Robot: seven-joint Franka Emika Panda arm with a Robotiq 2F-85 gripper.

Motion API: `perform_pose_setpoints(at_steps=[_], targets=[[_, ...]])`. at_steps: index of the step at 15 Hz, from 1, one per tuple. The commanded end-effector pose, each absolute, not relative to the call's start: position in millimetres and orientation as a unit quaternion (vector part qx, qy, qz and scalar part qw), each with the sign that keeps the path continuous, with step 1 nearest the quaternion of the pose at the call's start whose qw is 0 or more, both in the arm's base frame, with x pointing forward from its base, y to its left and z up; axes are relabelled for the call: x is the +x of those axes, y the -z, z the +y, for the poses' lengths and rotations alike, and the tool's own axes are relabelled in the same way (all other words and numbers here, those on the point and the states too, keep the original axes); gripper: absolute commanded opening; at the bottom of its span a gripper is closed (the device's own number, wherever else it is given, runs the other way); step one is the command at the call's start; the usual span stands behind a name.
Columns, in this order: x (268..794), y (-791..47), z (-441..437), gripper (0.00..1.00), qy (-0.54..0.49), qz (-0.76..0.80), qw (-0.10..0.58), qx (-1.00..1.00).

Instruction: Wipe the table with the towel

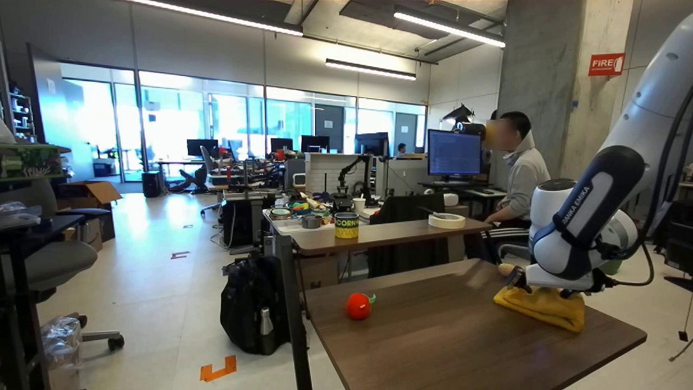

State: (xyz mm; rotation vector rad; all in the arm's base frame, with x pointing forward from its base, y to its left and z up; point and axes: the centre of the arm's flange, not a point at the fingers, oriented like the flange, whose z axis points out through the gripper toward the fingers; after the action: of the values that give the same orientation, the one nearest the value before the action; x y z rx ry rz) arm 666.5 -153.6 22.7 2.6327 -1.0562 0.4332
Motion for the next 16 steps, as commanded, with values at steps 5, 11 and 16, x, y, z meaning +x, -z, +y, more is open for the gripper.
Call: perform_pose_setpoints(at_steps=[5,11,16], targets=[[609,-27,-19,1.00,-0.093,-0.290,0.002,0.952],[623,-12,24,1.00,-0.079,-0.275,-0.054,0.957],[644,-8,-101,1.00,-0.114,-0.348,0.021,0.930]])
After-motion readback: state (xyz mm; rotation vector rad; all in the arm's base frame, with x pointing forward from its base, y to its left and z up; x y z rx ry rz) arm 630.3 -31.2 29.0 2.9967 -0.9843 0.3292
